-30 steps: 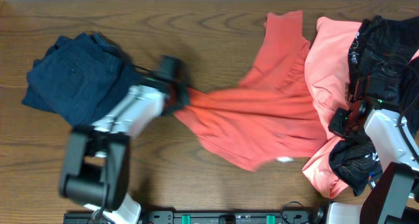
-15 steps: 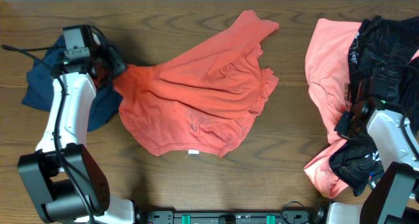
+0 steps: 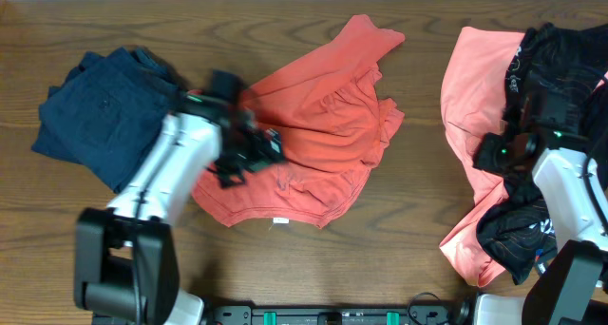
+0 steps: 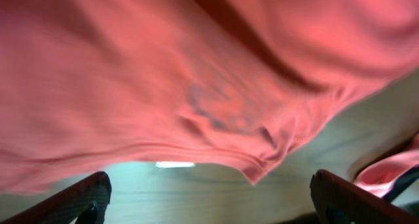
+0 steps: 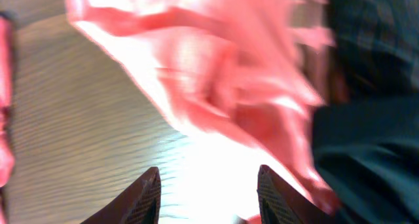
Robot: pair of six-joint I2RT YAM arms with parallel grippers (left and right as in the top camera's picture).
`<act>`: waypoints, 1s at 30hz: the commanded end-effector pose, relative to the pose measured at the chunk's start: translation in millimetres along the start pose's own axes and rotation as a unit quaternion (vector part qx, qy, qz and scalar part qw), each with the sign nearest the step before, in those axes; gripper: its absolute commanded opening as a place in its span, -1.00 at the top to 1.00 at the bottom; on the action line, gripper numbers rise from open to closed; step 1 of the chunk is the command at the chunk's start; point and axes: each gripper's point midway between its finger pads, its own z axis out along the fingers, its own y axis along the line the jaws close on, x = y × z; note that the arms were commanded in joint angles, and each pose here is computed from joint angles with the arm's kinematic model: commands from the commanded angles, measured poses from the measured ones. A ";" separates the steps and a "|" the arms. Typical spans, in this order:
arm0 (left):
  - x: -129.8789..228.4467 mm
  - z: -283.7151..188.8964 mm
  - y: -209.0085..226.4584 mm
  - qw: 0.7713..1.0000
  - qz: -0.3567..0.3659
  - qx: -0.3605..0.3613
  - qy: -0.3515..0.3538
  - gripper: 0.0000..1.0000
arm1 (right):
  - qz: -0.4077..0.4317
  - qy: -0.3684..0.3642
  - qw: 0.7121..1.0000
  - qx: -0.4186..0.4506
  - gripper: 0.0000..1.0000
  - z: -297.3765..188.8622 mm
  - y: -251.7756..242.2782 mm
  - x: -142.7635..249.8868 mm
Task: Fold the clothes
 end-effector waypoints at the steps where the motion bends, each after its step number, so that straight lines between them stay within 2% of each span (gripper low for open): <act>1: 30.6 28.5 -13.7 0.999 -0.031 -0.004 0.022 -0.96 | -0.038 -0.005 0.999 -0.028 0.07 -5.1 19.3 -2.3; 8: 62.1 88.5 -37.9 1.000 -0.017 0.018 -0.006 -0.96 | -0.039 -0.001 0.999 -0.028 0.09 -5.1 20.3 -0.4; 9: 62.3 92.6 -34.7 1.000 -0.014 0.007 -0.019 -0.79 | -0.039 0.001 0.999 -0.028 0.10 -5.0 20.2 0.5; 10: 61.6 94.7 -30.3 0.999 -0.010 -0.006 -0.029 -0.52 | -0.039 0.002 0.999 -0.028 0.10 -5.0 20.0 1.5; 12: 61.9 96.9 -22.2 0.999 -0.007 -0.028 -0.041 0.25 | -0.039 0.004 0.999 -0.027 0.12 -5.0 19.9 2.4; 14: 63.5 96.7 -15.4 0.998 -0.010 -0.041 -0.039 0.76 | -0.039 0.004 0.999 -0.027 0.12 -5.0 19.9 2.4; 15: 63.8 95.8 -9.2 0.998 -0.012 -0.053 -0.037 0.88 | -0.039 0.005 0.999 -0.027 0.12 -5.0 19.9 2.4; 21: 85.6 59.8 71.5 0.981 -0.067 -0.178 0.032 0.88 | -0.038 0.008 0.999 -0.027 0.20 -5.0 19.6 4.3; 23: 82.9 30.6 112.9 0.963 -0.102 -0.248 0.018 0.88 | -0.039 0.009 0.999 -0.029 0.28 -4.8 20.8 4.8; 25: 76.2 5.2 140.7 0.951 -0.135 -0.279 -0.004 0.88 | -0.048 0.012 0.998 -0.034 0.41 -4.6 24.4 6.2; 26: 71.3 -3.3 144.9 0.956 -0.141 -0.257 -0.008 0.88 | -0.057 0.012 0.998 -0.035 0.46 -4.4 27.4 6.9; 28: 62.6 -8.9 130.1 0.976 -0.137 -0.167 -0.009 0.88 | -0.073 0.010 0.997 -0.039 0.46 -3.9 34.7 7.1; 30: 52.8 -13.8 100.5 0.991 -0.119 -0.057 -0.018 0.88 | -0.085 0.007 0.996 -0.040 0.36 -3.2 41.4 6.9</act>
